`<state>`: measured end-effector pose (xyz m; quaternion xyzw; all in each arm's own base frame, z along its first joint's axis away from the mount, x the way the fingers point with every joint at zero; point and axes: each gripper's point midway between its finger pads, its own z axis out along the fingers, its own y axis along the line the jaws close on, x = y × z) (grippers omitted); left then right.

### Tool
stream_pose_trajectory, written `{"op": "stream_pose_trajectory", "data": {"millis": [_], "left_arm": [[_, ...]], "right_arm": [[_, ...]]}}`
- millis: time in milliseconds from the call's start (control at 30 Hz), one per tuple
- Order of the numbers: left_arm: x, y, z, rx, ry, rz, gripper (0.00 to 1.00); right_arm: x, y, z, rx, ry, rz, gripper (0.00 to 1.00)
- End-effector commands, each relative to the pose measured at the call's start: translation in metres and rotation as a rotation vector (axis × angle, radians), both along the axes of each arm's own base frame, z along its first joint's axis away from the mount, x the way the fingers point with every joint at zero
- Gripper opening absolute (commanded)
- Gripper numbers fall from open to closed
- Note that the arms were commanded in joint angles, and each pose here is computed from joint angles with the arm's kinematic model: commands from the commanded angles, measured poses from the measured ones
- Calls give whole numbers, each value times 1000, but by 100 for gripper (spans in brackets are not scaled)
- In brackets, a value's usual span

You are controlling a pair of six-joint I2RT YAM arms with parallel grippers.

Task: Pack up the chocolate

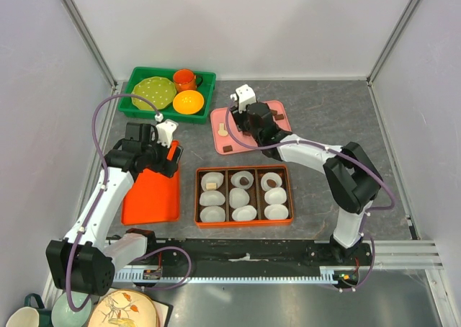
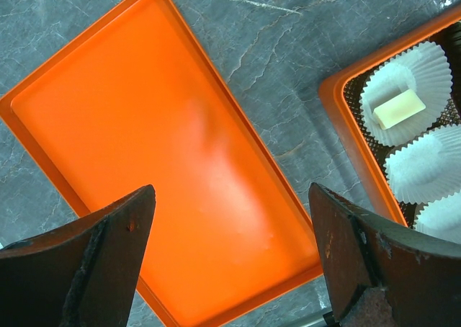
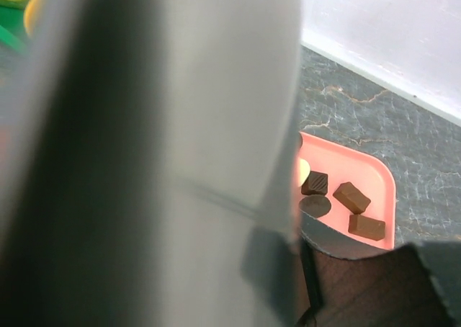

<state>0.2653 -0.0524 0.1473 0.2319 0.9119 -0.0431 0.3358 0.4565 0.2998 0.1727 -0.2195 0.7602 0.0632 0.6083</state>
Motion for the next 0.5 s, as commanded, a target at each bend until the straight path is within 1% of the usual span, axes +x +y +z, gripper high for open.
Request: {"op": "stream_pose_trajectory", "data": {"millis": [0, 300, 467], "left_arm": [[6, 4, 9, 17, -52, -9, 94], [6, 6, 12, 23, -60, -6, 94], [7, 6, 12, 26, -62, -6, 94]], "right_arm": [[19, 5, 25, 71, -68, 2, 54], [25, 9, 8, 72, -39, 31, 53], [17, 16, -1, 106, -6, 62, 51]]}}
